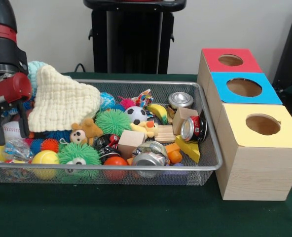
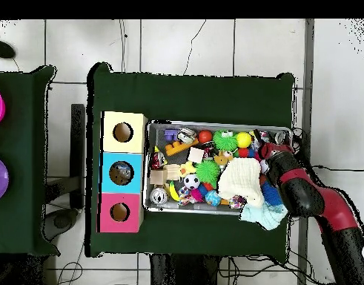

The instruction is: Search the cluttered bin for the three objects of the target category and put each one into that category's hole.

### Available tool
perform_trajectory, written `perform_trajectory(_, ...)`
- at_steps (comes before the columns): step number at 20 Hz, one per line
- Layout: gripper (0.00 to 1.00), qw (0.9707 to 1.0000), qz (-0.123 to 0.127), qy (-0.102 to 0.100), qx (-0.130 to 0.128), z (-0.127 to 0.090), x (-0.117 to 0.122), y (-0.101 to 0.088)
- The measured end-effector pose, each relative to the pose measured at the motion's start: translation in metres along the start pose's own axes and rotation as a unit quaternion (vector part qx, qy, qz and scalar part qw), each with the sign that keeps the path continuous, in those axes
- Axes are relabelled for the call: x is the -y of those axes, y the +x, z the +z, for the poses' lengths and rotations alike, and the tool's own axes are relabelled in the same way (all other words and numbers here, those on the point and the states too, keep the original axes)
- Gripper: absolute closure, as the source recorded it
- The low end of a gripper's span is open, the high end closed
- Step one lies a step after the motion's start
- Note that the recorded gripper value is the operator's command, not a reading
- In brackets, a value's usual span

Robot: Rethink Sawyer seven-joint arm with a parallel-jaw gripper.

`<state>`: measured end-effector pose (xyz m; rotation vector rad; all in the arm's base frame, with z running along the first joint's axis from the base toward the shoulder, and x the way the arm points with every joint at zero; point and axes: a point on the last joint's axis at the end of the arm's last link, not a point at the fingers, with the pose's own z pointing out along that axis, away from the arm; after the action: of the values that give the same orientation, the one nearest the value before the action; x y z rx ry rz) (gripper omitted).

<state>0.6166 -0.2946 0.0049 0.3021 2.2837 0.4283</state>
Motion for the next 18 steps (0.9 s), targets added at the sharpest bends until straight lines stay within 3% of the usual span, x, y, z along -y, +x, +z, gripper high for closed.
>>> perform_trajectory(18, 0.00, 0.9997, 0.008, -0.021, 0.005, 0.013, -0.017, 0.007)
